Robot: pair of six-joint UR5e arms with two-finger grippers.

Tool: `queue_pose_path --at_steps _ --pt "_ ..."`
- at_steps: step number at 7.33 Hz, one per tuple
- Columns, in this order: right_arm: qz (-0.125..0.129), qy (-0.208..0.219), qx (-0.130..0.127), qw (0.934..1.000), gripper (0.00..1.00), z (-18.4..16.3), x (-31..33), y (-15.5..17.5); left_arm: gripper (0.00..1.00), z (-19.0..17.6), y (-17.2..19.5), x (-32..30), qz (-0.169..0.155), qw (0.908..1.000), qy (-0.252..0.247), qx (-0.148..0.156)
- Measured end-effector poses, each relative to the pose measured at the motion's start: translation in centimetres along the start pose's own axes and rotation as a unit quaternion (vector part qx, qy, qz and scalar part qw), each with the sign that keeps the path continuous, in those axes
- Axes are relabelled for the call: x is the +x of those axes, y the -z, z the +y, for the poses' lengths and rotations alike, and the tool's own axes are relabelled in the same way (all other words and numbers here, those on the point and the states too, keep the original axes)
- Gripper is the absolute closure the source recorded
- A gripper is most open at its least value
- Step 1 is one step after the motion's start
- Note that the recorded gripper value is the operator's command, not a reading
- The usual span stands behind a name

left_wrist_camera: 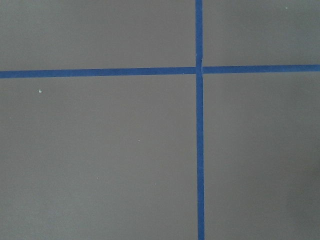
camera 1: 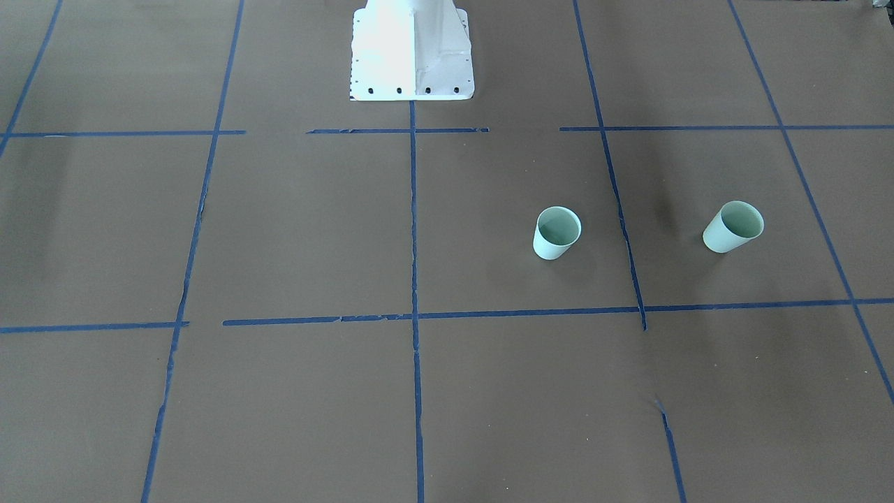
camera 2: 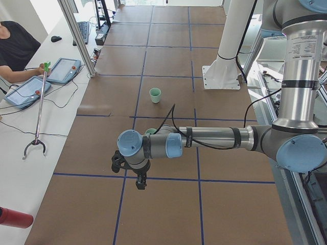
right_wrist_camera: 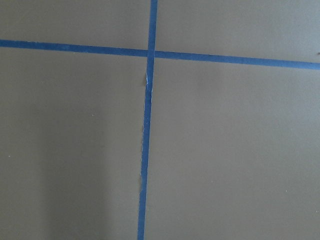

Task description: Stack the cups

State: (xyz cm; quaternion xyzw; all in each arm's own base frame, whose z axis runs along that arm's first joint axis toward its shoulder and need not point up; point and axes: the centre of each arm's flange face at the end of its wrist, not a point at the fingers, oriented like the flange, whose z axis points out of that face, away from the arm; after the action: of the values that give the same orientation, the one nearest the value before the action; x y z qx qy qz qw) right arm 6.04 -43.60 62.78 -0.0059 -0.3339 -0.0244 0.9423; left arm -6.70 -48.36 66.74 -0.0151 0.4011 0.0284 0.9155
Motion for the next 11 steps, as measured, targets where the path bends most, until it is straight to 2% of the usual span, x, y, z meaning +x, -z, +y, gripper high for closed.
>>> queue_pose_path --at_steps 4,6,8,11 --pt "0.0 0.0 0.0 1.0 0.0 0.0 0.0 0.0 0.0 -0.7 1.4 1.4 -0.004 0.9996 -0.021 0.019" --pt "0.0 0.0 0.0 1.0 0.0 0.0 0.0 0.0 0.0 -1.0 2.2 3.8 -0.005 0.9995 -0.009 0.031" --pt "0.0 0.0 0.0 1.0 0.0 0.0 0.0 0.0 0.0 -1.8 1.6 10.5 -0.011 0.9991 0.024 0.032" --pt "0.0 0.0 0.0 1.0 0.0 0.0 0.0 0.0 0.0 -2.4 -1.6 17.8 -0.015 0.9975 0.055 0.041"
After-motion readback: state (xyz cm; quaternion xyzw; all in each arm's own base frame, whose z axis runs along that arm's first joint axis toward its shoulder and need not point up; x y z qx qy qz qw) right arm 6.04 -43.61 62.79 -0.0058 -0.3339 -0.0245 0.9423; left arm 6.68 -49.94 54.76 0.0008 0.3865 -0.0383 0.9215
